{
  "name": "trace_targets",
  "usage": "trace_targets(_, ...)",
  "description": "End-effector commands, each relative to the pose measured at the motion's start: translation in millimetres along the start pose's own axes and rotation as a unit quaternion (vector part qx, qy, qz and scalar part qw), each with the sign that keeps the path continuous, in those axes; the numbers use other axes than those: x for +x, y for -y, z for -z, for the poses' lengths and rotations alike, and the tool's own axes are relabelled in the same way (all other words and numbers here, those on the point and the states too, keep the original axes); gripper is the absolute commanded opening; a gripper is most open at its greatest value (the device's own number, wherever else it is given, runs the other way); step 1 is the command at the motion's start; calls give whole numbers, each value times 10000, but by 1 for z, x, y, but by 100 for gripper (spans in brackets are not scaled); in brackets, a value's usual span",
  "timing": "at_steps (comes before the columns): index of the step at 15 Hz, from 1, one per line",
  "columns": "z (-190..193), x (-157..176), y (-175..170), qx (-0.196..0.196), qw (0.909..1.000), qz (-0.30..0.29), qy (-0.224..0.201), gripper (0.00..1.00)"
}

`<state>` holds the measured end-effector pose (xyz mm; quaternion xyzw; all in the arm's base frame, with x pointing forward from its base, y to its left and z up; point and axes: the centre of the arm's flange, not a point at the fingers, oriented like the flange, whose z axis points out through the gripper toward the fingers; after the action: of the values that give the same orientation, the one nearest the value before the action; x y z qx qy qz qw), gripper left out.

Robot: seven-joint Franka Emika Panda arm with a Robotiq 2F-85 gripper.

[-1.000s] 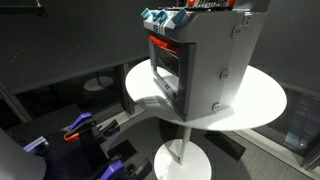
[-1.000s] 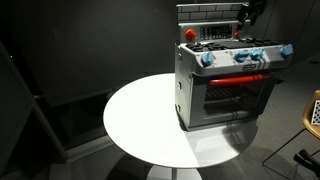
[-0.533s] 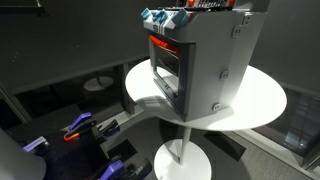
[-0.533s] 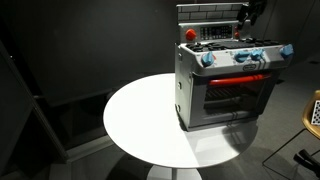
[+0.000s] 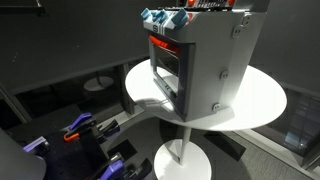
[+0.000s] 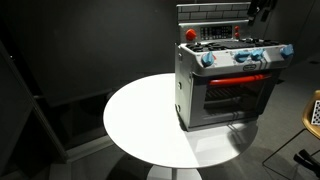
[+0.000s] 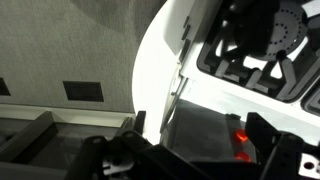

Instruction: Press the top button on the right side of the stove

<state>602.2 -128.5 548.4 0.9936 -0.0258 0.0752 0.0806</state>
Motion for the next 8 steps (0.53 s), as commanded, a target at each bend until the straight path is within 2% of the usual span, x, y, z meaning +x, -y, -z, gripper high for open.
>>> trace_targets(1,23,-30,-8,97,9992,-151,354,100)
trace_targets(8,45,-81,-15,464,9915,-299,1175,100)
